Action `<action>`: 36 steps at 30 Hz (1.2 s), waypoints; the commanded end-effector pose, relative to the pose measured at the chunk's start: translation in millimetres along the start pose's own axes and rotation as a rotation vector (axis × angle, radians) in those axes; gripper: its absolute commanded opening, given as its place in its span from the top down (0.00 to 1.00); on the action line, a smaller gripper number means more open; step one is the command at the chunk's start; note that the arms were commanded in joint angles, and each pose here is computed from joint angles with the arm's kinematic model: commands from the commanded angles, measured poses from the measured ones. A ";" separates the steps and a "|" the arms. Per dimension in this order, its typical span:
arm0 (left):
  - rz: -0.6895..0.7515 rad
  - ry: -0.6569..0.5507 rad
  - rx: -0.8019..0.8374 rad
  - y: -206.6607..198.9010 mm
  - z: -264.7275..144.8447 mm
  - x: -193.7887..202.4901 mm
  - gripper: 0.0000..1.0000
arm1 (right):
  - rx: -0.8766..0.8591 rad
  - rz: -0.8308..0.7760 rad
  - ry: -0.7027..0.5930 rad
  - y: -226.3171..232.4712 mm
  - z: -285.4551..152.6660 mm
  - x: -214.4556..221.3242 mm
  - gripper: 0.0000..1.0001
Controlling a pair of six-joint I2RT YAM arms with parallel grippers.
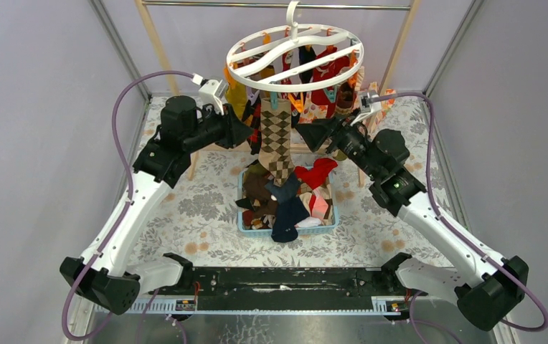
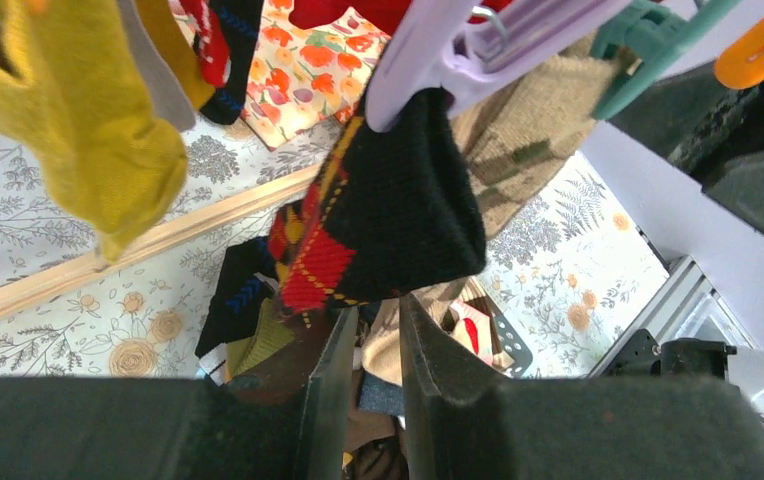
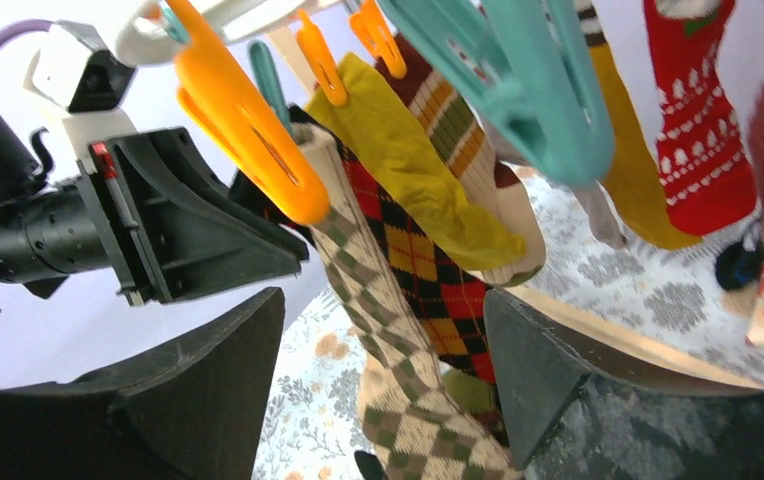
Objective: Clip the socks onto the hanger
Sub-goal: Open the clamp at the hanger.
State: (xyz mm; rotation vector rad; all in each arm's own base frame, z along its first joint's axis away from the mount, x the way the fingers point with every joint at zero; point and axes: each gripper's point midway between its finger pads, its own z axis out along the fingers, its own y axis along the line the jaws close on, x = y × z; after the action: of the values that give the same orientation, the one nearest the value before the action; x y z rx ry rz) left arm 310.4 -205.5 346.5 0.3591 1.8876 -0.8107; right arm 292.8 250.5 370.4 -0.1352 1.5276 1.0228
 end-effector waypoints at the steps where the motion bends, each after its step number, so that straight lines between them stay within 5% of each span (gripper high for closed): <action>1: 0.035 -0.016 0.039 -13.3 -13.7 -10.7 0.71 | -0.176 -0.062 -0.121 39.5 12.8 -51.5 0.22; 22: 0.054 -0.033 0.082 -31.0 -32.9 -22.4 0.73 | -0.382 -0.028 -0.148 57.2 29.9 -73.8 0.50; 28: 0.053 -0.036 0.080 -31.3 -33.5 -23.5 0.73 | -0.375 -0.026 -0.168 59.0 22.8 -77.6 0.82; 36: 0.055 -0.058 0.078 -35.5 -39.1 -33.7 0.72 | -0.351 -0.006 -0.160 53.7 27.6 -75.8 0.91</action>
State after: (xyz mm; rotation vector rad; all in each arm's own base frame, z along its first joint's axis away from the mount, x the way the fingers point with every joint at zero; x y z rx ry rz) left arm 283.9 -203.6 369.7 0.4165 1.8714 -0.8494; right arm 305.8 273.7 435.3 -0.3016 1.2922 1.2635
